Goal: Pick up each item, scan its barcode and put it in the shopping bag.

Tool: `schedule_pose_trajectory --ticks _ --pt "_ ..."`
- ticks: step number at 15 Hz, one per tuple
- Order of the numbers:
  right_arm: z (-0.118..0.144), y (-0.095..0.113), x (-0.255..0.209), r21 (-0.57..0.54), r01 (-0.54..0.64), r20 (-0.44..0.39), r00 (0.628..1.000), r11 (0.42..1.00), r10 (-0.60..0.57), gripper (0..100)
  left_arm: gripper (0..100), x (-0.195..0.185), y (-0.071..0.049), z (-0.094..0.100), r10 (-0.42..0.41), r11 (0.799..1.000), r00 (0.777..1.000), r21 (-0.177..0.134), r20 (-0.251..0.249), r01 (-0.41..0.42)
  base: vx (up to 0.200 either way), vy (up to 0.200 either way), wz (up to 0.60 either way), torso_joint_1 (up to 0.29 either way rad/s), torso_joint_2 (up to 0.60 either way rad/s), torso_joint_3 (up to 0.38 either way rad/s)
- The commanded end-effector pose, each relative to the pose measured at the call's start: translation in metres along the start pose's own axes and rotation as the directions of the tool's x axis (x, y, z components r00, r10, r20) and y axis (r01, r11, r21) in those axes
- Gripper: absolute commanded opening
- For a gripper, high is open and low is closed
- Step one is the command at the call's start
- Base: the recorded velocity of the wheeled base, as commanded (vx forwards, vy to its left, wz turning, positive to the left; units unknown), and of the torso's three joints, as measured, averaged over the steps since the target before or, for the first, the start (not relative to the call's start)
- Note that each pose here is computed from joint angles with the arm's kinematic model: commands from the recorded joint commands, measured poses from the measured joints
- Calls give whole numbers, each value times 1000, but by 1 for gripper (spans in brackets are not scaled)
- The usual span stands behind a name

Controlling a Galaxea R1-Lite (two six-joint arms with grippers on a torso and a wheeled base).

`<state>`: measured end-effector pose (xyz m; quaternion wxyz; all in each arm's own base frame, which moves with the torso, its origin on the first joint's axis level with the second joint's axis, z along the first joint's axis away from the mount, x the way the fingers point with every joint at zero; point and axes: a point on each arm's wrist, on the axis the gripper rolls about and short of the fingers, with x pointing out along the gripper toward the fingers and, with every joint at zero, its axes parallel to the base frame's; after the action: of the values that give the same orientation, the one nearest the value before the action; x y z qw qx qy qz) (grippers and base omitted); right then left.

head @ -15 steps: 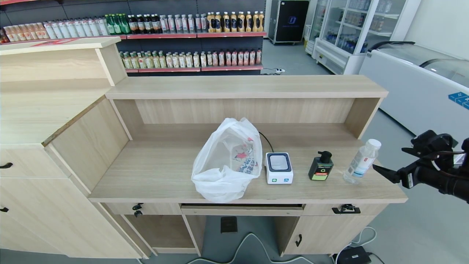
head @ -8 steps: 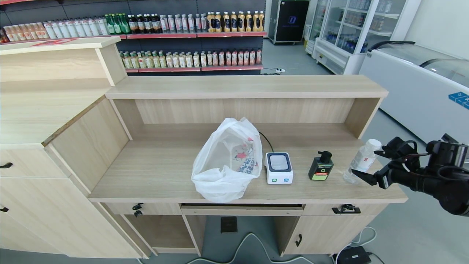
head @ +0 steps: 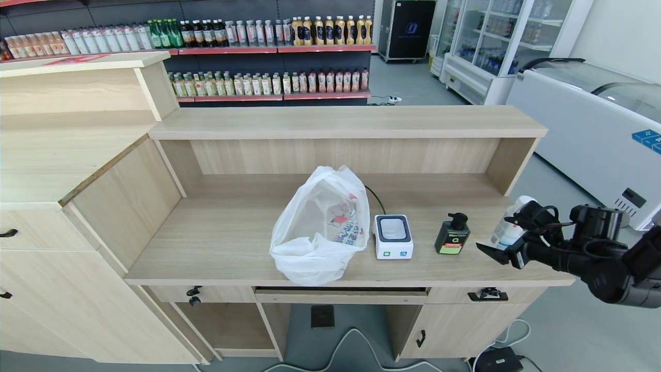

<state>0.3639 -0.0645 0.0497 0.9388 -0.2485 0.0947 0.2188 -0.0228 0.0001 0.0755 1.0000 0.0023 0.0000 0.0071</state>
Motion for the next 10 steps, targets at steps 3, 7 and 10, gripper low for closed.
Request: schedule_pose_trajectory --ticks 3,7,10 --pt "-11 0 12 12 -28 3 1000 1000 27 100 0 0 0 0 1 1000 1000 0 0 -1 0 0 0 0 0 0" --pt "-16 1 32 2 -78 41 996 997 78 100 0 0 0 0 1 1000 1000 0 0 -1 0 0 0 0 0 0" --pt "-16 3 48 -18 -93 66 993 995 94 100 0 0 0 0 1 1000 1000 0 0 -1 0 0 0 0 0 0"
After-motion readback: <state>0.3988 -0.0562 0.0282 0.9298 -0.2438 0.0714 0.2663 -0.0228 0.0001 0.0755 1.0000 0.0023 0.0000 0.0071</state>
